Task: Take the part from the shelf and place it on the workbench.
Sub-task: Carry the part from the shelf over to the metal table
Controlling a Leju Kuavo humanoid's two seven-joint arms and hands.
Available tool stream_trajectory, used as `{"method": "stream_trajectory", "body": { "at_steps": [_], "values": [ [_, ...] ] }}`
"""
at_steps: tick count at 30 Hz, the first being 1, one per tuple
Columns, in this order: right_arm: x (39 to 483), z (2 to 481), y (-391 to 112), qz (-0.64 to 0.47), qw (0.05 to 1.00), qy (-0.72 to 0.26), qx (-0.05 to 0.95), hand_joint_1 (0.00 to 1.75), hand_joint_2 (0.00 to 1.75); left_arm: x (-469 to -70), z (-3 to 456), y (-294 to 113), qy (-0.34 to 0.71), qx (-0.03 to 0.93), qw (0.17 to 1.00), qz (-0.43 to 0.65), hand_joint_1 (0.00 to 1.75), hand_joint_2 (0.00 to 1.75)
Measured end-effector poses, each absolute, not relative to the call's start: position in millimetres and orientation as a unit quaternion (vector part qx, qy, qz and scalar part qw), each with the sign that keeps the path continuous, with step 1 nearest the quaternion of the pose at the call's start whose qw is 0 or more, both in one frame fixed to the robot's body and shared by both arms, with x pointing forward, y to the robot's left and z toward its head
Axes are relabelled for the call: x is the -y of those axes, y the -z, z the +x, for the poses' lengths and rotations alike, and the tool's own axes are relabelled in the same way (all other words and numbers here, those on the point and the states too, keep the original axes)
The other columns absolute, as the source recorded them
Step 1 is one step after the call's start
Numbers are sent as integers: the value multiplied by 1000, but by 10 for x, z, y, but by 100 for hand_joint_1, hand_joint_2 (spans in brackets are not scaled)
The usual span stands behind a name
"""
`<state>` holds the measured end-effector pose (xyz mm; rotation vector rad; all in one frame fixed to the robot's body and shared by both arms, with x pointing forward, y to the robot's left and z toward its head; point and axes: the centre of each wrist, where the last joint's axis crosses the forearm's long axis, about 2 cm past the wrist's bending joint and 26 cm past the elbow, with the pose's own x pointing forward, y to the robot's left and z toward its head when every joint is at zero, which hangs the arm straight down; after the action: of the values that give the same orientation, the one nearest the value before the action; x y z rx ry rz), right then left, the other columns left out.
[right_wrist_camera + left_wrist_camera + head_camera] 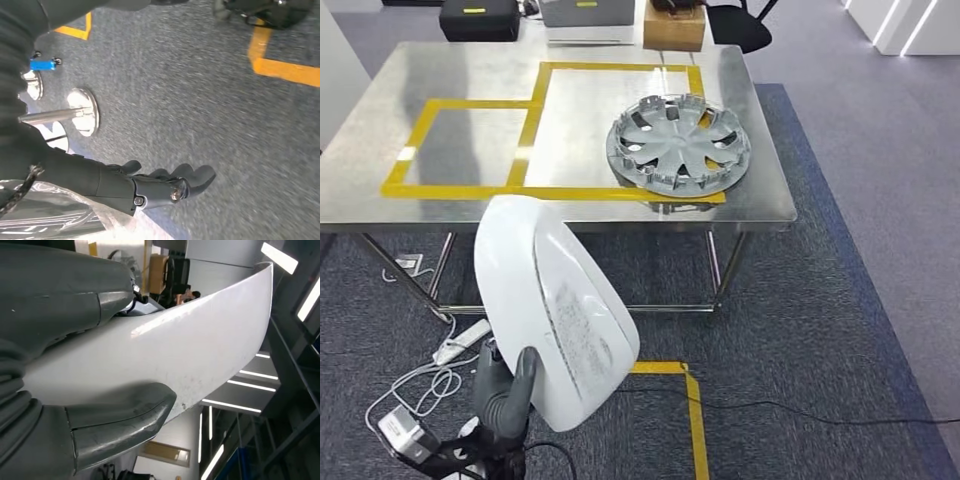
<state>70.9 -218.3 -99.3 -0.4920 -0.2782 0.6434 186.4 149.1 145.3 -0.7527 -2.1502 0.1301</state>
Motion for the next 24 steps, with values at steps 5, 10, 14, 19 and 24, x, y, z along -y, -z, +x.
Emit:
{"method": "stream_trajectory", "body": {
  "at_steps": [5,10,14,19,24],
  "values": [
    [2183,658,1000,-243,910,-311,129,0,175,-1493,1862,-1449,-55,856,424,-291,175,175],
    [2183,645,1002,-243,909,-313,128,0,175,-1488,1863,-1449,-61,855,428,-287,175,175],
    [2182,652,1001,-243,909,-314,128,0,175,-1485,1872,-1460,-65,855,428,-287,175,175],
    [2180,662,999,-243,908,-314,129,0,175,-1492,1870,-1455,-68,854,429,-285,175,175],
    [2176,665,998,-243,908,-314,130,0,175,-1494,1872,-1454,-71,854,430,-285,175,175]
  ]
}}
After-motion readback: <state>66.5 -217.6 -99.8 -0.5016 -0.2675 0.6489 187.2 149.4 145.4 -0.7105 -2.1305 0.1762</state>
